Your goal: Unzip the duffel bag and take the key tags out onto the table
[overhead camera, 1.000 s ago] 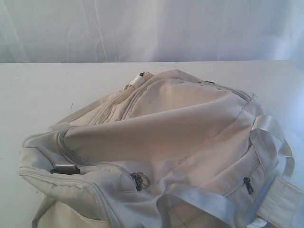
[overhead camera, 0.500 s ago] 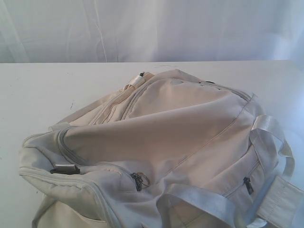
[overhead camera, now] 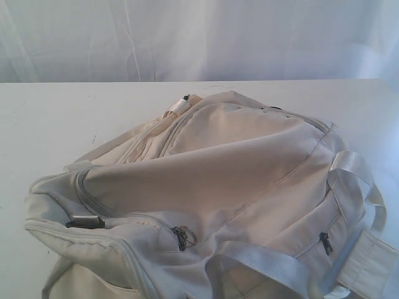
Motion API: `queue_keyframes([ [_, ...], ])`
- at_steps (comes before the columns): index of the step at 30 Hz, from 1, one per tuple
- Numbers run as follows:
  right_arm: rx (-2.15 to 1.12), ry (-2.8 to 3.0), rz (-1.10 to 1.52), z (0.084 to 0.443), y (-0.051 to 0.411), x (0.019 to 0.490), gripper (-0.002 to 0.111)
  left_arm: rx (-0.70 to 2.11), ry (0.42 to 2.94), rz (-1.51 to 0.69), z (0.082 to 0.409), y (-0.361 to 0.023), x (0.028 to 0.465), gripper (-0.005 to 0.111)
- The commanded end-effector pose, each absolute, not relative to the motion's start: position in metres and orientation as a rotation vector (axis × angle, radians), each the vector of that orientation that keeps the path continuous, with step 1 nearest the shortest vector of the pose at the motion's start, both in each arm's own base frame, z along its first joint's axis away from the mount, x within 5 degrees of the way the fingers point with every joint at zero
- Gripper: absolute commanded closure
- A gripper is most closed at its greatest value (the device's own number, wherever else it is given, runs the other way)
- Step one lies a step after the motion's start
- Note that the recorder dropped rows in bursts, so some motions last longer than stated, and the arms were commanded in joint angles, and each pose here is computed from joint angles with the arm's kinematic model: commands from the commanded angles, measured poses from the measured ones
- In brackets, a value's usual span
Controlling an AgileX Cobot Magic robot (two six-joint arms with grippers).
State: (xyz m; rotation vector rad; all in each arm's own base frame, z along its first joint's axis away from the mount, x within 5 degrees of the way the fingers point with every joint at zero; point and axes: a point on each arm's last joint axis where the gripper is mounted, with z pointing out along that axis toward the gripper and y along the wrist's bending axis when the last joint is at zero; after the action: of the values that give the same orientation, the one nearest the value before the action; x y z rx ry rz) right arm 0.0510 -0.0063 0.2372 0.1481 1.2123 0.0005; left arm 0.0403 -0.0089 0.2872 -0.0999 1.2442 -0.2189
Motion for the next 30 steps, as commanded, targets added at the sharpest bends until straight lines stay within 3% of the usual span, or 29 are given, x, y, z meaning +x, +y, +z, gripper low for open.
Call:
queue_keyframes([
  [1,0.124,1.082,-0.009,0.247,-0.005,0.046,0.107,0.049,1.393,-0.316,0.279,-0.022,0.049,0.107],
  [7,0.117,1.019,-0.009,0.252,-0.005,0.043,0.107,0.157,1.578,-0.574,0.274,-0.041,0.067,0.107],
  [10,0.118,0.971,-0.005,0.256,-0.005,0.041,0.107,0.182,1.650,-0.589,0.278,-0.043,0.082,0.107],
  [14,0.161,0.945,0.084,0.258,-0.005,0.040,0.107,0.221,1.665,-0.267,0.290,-0.027,0.111,0.107],
  [16,0.211,0.945,0.177,0.257,-0.005,0.040,0.107,0.241,1.652,0.041,0.301,-0.009,0.125,0.107],
  [18,0.256,0.958,0.254,0.255,-0.005,0.041,0.107,0.159,1.658,0.296,0.310,0.011,0.135,0.107],
  [22,0.351,1.148,0.308,0.239,-0.006,0.050,0.108,0.038,1.735,0.597,0.305,0.036,0.147,0.107],
  [28,0.423,1.361,0.307,0.250,-0.006,0.053,0.108,0.048,2.187,0.507,0.256,0.031,0.160,0.107],
  [30,0.425,1.403,0.301,0.262,-0.006,0.056,0.108,0.213,2.390,0.382,0.252,0.013,0.161,0.107],
])
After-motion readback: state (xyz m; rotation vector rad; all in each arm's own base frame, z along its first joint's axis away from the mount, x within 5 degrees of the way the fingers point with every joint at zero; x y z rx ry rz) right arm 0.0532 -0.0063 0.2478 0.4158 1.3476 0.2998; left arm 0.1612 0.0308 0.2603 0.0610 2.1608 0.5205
